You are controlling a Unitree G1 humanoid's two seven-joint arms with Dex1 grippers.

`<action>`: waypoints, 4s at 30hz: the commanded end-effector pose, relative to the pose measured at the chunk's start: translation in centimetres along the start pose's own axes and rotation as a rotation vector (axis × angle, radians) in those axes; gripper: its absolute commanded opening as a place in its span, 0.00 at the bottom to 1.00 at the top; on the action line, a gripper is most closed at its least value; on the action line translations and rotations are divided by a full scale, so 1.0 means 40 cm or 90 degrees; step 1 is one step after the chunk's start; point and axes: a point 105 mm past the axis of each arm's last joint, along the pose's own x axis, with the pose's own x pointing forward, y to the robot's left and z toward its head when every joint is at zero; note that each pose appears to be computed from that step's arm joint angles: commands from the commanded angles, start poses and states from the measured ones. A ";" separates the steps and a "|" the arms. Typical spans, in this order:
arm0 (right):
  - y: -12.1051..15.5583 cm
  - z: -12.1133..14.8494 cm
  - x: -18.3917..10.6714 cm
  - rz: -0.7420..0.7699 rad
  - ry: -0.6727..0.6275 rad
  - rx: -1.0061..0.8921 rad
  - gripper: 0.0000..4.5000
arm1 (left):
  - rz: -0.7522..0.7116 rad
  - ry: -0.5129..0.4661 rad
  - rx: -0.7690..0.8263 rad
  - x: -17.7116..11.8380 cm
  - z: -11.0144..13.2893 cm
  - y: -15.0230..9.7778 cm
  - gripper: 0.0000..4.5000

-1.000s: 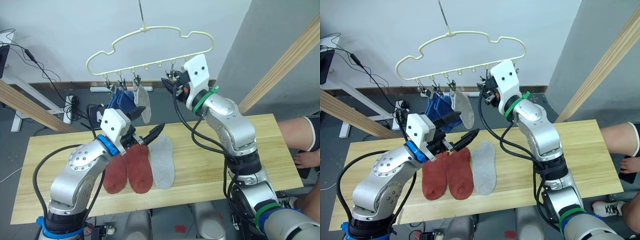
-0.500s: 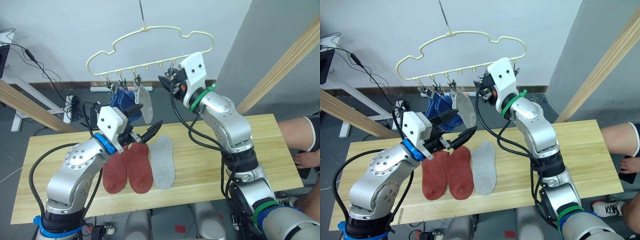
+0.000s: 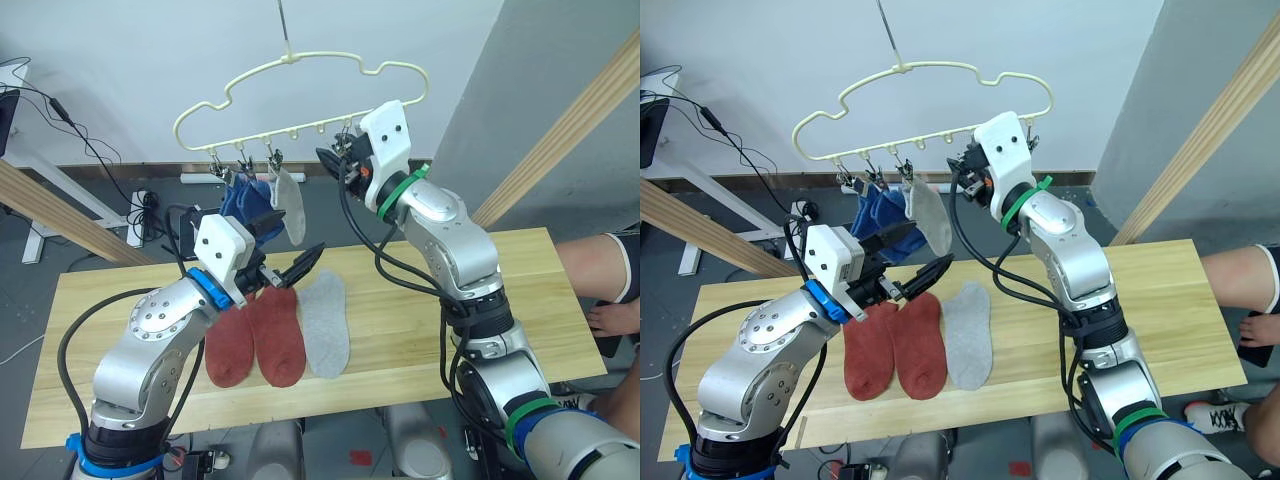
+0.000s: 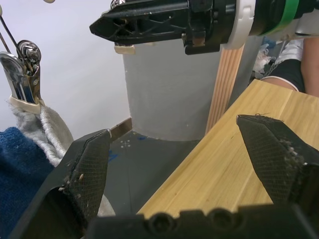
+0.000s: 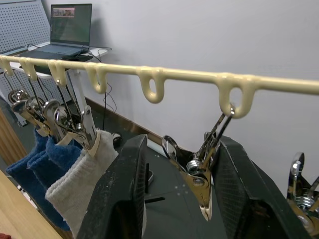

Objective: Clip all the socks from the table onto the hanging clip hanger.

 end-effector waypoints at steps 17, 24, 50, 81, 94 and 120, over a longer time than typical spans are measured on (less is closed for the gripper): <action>-0.003 0.049 0.006 -0.006 -0.054 0.018 0.06 | 0.040 -0.006 0.035 -0.007 -0.001 0.001 1.00; -0.008 0.049 0.004 -0.007 -0.055 0.027 0.00 | 0.083 0.056 0.066 0.001 -0.076 -0.030 1.00; 0.002 0.048 0.001 0.010 -0.052 0.035 0.00 | 0.171 0.311 -0.050 0.091 -0.407 -0.103 0.93; 0.001 0.055 -0.007 0.010 -0.056 0.046 0.00 | 0.074 0.068 0.289 0.246 -0.116 0.036 0.01; 0.005 0.051 -0.009 0.016 -0.050 0.046 0.00 | 0.091 -0.047 0.301 0.234 -0.046 0.049 0.01; 0.012 0.041 -0.010 0.024 -0.035 0.065 0.00 | 0.111 -0.088 0.305 0.249 -0.020 0.069 0.01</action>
